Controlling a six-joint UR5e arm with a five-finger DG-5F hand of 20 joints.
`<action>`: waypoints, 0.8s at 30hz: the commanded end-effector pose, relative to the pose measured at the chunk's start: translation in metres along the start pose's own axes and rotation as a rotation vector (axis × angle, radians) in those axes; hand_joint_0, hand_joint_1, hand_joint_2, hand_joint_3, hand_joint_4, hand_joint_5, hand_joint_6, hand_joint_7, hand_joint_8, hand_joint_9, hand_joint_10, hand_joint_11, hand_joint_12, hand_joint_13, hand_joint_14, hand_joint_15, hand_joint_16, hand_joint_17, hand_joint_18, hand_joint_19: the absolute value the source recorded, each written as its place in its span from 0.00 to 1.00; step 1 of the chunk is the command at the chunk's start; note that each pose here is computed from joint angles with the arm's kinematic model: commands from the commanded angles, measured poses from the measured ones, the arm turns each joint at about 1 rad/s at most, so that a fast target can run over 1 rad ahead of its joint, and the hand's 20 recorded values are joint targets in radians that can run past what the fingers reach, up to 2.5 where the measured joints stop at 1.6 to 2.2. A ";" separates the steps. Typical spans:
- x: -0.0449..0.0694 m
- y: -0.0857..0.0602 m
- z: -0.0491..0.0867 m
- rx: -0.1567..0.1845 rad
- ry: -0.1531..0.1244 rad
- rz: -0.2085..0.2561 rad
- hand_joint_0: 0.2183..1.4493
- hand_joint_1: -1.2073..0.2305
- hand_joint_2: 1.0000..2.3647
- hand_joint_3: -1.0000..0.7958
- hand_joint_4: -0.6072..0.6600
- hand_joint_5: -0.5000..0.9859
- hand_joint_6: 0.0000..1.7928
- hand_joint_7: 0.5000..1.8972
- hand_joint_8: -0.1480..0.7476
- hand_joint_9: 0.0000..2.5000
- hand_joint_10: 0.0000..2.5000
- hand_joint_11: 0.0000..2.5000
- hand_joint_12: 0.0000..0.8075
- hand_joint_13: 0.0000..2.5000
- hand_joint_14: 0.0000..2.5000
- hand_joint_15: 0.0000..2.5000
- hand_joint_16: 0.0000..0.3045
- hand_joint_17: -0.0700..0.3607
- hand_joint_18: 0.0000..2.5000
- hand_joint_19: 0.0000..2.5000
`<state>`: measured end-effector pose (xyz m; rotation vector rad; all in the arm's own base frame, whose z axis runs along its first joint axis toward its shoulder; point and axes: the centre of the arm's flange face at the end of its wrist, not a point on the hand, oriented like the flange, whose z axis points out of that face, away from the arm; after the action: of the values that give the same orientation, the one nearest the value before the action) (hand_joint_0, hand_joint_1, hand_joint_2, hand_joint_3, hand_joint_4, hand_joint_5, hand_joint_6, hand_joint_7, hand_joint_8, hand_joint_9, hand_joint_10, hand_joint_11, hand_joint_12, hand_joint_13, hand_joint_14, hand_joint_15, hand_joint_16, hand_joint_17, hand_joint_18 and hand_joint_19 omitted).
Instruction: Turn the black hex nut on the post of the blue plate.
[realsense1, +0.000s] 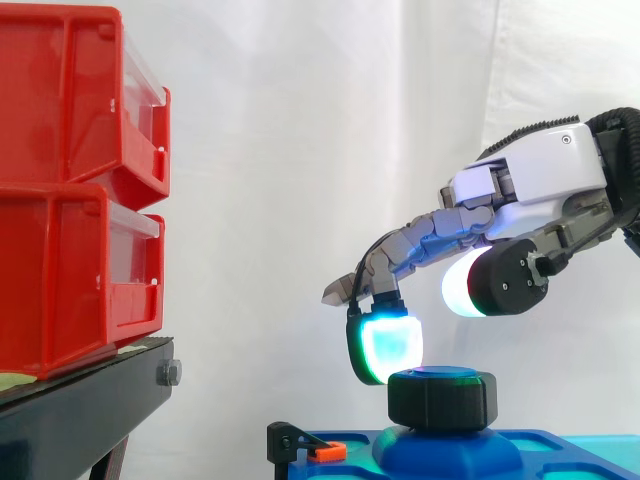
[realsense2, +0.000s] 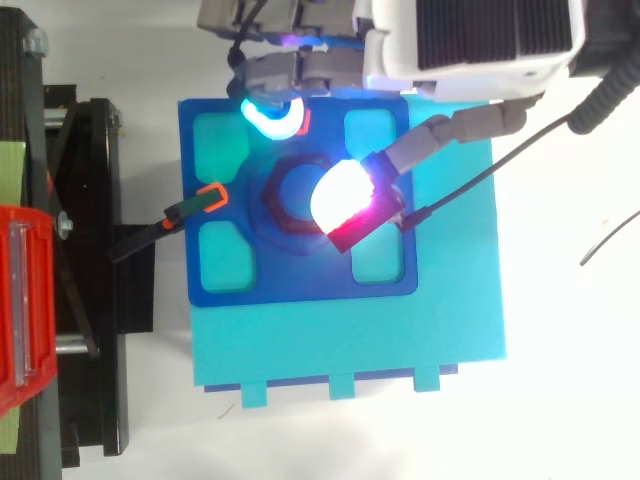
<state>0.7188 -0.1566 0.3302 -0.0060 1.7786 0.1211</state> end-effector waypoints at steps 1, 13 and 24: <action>-0.006 -0.004 -0.002 -0.008 -0.007 -0.005 0.20 0.67 0.00 0.28 0.62 0.21 0.28 0.46 0.41 0.10 0.00 0.00 0.43 0.09 0.00 0.01 0.18 0.45 0.00 0.02; -0.020 0.024 0.014 -0.048 -0.076 0.016 0.20 0.67 0.00 0.28 0.62 0.19 0.28 0.32 0.41 0.09 0.00 0.00 0.43 0.09 0.00 0.01 0.18 0.45 0.00 0.02; 0.003 0.059 0.027 -0.070 -0.086 0.044 0.20 0.68 0.00 0.28 0.61 0.19 0.28 0.24 0.40 0.08 0.00 0.00 0.43 0.07 0.00 0.00 0.18 0.45 0.00 0.02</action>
<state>0.7389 -0.1022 0.3325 -0.0150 1.6958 0.2005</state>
